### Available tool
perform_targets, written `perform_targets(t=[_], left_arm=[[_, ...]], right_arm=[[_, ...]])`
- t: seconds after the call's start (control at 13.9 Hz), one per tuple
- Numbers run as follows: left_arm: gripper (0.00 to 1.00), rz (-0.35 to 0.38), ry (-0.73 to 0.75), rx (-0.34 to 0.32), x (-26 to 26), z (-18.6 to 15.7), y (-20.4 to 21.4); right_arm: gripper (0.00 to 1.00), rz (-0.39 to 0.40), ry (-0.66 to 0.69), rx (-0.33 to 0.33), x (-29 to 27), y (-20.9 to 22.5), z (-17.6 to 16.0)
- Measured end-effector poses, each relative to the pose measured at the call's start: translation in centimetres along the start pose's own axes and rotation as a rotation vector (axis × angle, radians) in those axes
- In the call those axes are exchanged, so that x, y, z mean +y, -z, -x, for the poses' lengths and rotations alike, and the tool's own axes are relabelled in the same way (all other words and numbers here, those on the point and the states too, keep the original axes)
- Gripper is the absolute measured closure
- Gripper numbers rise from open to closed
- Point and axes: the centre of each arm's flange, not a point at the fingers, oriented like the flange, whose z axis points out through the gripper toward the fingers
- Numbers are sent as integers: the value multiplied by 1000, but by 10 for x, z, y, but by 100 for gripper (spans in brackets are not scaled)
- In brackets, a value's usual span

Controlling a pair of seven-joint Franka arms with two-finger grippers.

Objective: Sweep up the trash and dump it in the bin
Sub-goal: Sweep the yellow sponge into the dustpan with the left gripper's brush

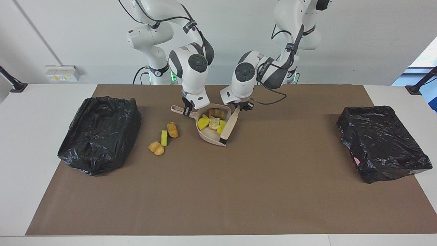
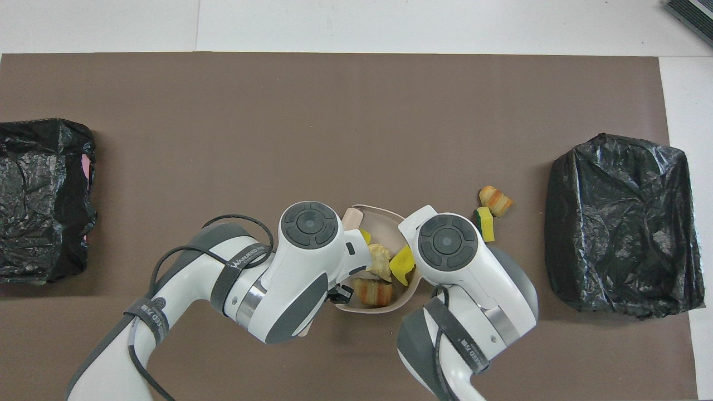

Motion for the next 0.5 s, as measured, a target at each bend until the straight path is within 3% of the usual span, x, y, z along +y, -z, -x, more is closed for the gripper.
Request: perform_targets(t=[0.5], left_arm=[[73, 19, 246, -35, -8, 5, 5]], right_arm=[[69, 0, 0, 0, 0, 0, 0]])
